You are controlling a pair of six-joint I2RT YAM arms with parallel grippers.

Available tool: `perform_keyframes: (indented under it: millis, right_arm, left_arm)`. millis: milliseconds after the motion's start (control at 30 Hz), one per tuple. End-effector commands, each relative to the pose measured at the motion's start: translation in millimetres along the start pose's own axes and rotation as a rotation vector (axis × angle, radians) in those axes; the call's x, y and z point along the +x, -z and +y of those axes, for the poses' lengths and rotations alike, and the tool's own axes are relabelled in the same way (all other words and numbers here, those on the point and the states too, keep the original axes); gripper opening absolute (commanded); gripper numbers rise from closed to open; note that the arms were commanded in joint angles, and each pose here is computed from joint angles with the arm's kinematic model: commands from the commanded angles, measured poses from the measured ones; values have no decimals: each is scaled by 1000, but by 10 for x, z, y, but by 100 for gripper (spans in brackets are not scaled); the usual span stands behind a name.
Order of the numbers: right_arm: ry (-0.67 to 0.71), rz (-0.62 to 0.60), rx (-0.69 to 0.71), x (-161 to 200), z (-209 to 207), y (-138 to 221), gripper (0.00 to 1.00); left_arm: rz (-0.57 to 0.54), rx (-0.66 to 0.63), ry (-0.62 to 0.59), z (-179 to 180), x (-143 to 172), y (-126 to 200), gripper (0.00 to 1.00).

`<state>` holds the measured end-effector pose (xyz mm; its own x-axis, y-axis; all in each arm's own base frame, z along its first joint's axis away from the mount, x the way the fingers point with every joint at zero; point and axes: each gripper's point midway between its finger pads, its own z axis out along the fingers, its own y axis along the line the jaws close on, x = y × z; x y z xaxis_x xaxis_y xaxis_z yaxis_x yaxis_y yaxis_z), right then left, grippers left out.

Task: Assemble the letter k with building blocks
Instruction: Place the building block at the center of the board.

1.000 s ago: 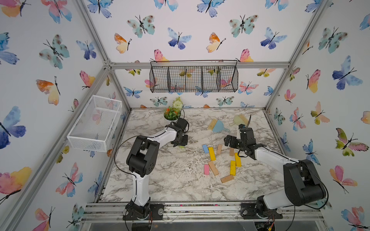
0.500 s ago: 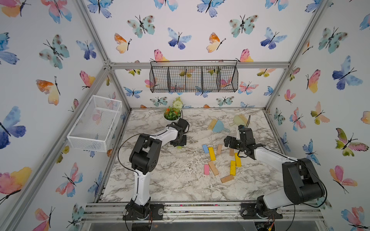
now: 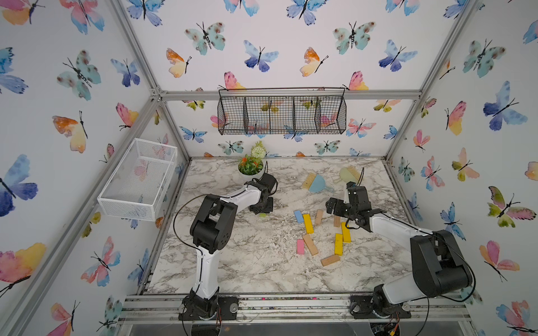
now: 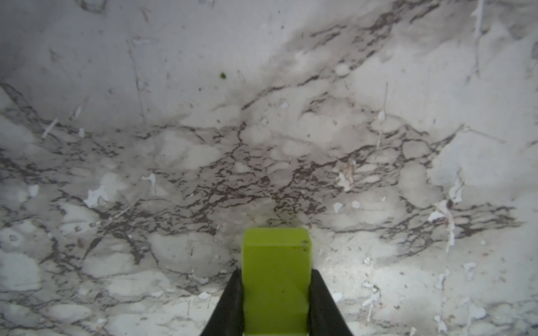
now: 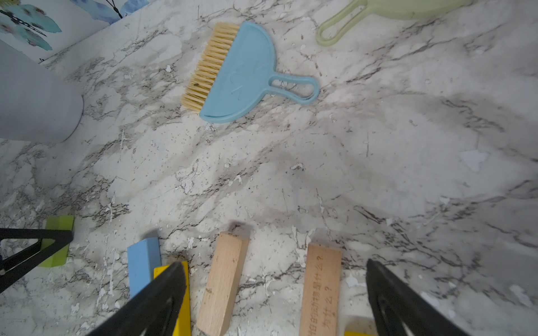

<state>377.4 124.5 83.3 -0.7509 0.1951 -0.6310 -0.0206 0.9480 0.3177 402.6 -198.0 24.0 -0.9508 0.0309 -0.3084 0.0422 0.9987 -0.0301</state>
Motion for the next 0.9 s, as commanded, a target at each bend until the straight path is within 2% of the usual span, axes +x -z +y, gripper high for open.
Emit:
perform_keyframes:
  millis: [0,100,300,567,667,800,867]
  right_arm:
    - [-2,-2,15,-55,22,-8,98]
    - [-4,-2,16,-54,20,-8,98]
    - [0,3,15,-33,22,-15,98]
    - [26,-45,14,-98,38,96,98]
    - [33,-85,3,-191,77,192,98]
    - [58,-127,-59,-350,250,328,98]
    - [83,-126,-93,-395,387,366,96]
  left_arm:
    - [28,-32,-1,25,63,-80,21]
    - [29,-32,1,29,63,-81,25]
    - [19,-41,9,43,40,-66,38]
    - [-8,-48,27,56,-35,15,62]
    - [-34,-33,39,33,-102,116,71]
    - [-123,41,42,-69,-289,443,97]
    - [-188,106,34,-142,-390,653,98]
